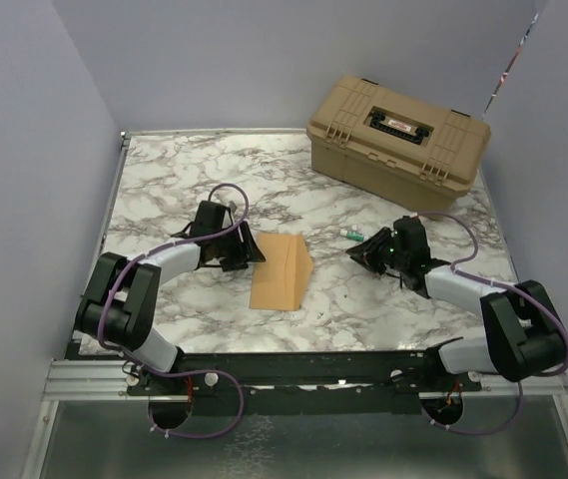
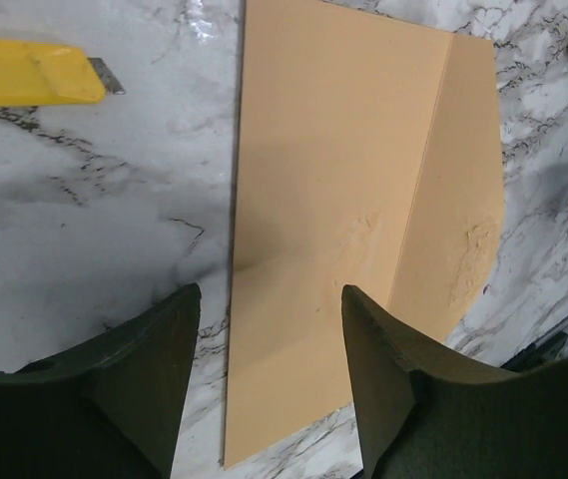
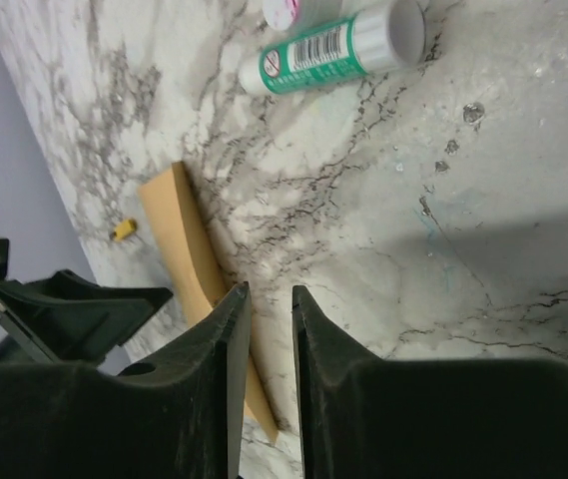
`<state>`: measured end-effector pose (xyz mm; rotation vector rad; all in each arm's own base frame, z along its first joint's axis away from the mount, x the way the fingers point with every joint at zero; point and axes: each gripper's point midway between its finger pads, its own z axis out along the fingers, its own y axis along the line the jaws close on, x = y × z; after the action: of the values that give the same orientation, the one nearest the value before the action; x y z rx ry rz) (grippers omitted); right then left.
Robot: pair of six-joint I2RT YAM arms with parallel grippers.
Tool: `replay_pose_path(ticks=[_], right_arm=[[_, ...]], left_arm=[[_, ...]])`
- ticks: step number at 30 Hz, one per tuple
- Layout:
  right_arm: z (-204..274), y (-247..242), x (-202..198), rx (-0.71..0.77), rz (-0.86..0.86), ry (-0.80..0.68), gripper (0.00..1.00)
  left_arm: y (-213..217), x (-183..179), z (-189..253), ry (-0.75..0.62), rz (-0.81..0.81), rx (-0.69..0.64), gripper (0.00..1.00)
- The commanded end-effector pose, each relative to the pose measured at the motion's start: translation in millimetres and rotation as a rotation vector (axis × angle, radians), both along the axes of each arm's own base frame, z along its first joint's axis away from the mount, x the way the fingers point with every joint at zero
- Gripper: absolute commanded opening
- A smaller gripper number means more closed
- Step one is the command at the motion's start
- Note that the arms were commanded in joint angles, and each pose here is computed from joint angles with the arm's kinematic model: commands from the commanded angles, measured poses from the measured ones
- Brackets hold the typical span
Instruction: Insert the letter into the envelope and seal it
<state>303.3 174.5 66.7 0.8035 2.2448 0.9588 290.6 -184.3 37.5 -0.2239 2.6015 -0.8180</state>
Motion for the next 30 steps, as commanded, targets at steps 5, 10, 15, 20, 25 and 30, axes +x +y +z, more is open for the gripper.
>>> replay_pose_path(ticks=[5, 10, 15, 20, 25, 30], right_arm=[[-22, 51, -8, 0.091, 0.249, 0.061, 0.17], [-25, 78, -6, 0.103, 0.322, 0.063, 0.16], [-17, 105, -5, 0.211, 0.413, 0.018, 0.14], [-12, 126, -5, 0.327, 0.471, 0.015, 0.14], [-5, 140, -2, 0.332, 0.509, -0.015, 0.14], [-6, 148, 2, 0.289, 0.535, -0.023, 0.14]], left_arm=[[14, -18, -38, 0.136, 0.022, 0.104, 0.52], [22, -25, -47, 0.165, 0.034, 0.143, 0.41], [26, -31, -55, 0.198, 0.051, 0.163, 0.31], [25, -31, -55, 0.202, 0.054, 0.158, 0.3], [24, -31, -54, 0.202, 0.051, 0.153, 0.29], [23, -31, -55, 0.209, 0.05, 0.149, 0.28]])
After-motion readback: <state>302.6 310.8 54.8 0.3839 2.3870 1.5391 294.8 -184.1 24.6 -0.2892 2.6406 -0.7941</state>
